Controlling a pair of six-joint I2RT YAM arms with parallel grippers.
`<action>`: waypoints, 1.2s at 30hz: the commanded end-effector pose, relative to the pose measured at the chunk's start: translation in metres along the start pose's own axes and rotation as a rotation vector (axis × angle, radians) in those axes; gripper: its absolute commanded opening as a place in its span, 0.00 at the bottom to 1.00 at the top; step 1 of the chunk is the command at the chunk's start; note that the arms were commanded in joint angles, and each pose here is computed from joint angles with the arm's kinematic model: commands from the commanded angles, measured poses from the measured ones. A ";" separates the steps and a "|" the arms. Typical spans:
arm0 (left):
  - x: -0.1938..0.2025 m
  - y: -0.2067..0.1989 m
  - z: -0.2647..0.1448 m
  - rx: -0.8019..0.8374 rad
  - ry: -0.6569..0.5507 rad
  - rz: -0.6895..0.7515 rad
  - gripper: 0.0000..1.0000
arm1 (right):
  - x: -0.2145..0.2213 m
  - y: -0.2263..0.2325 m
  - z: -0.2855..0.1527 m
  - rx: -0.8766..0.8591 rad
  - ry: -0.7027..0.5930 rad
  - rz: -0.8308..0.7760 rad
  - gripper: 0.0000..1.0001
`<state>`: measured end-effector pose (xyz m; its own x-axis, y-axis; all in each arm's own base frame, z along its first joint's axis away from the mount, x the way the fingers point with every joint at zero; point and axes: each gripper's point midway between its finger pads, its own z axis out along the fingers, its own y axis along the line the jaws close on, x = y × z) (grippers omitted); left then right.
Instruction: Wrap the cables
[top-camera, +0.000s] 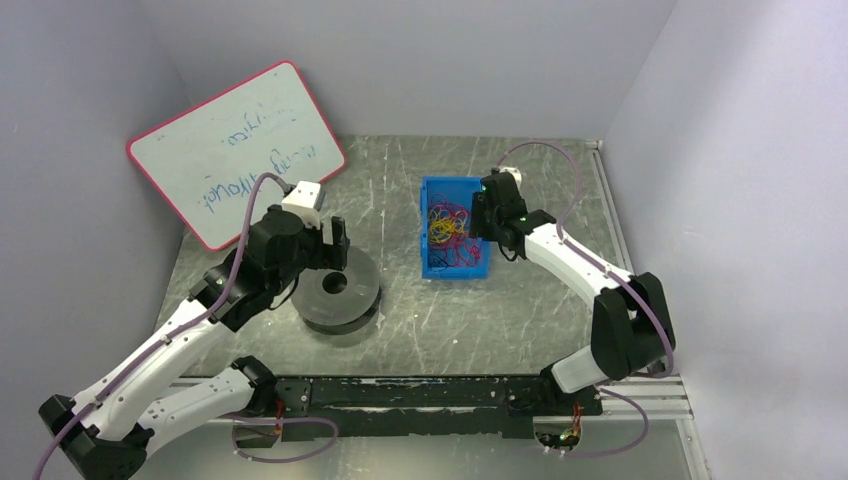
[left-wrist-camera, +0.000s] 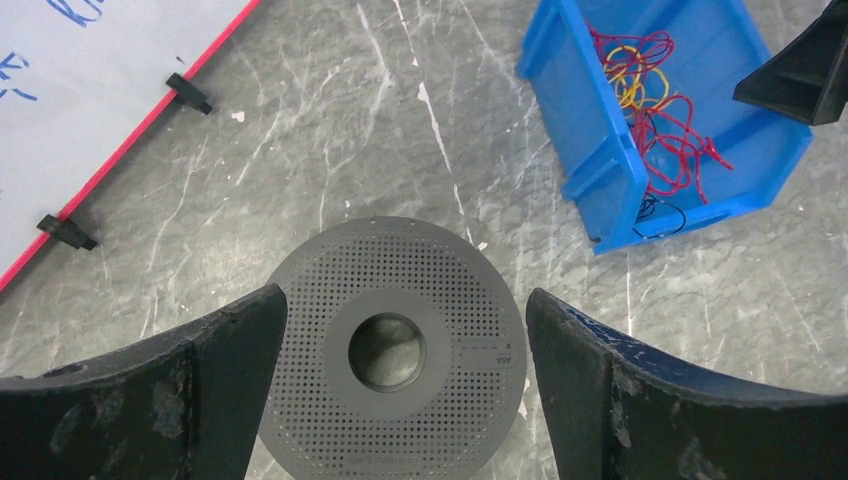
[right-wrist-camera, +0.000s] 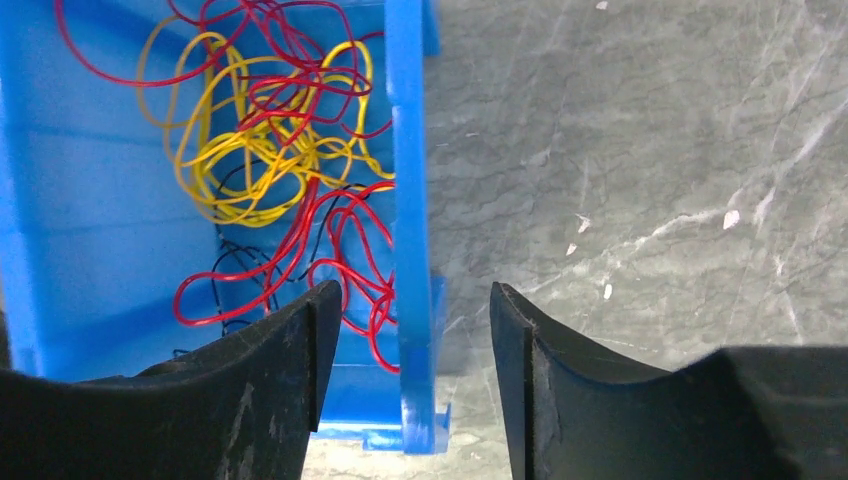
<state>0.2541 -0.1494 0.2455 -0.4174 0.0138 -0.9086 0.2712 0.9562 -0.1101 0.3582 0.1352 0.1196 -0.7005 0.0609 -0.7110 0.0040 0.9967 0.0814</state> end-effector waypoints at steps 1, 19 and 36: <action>-0.003 0.005 -0.002 -0.034 -0.008 0.011 0.93 | -0.005 -0.006 0.013 0.019 -0.014 0.051 0.57; -0.002 0.005 -0.001 -0.032 -0.003 0.012 0.93 | 0.003 -0.047 0.006 0.177 -0.032 0.095 0.00; -0.003 0.002 -0.002 -0.015 -0.007 0.004 0.93 | -0.005 -0.060 -0.034 0.193 -0.097 0.137 0.56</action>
<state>0.2550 -0.1452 0.2422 -0.4241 0.0220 -0.9054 0.2511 0.9634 -0.0942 0.3360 0.0801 0.1177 -0.6591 0.1749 -0.7314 0.2116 0.9764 0.0428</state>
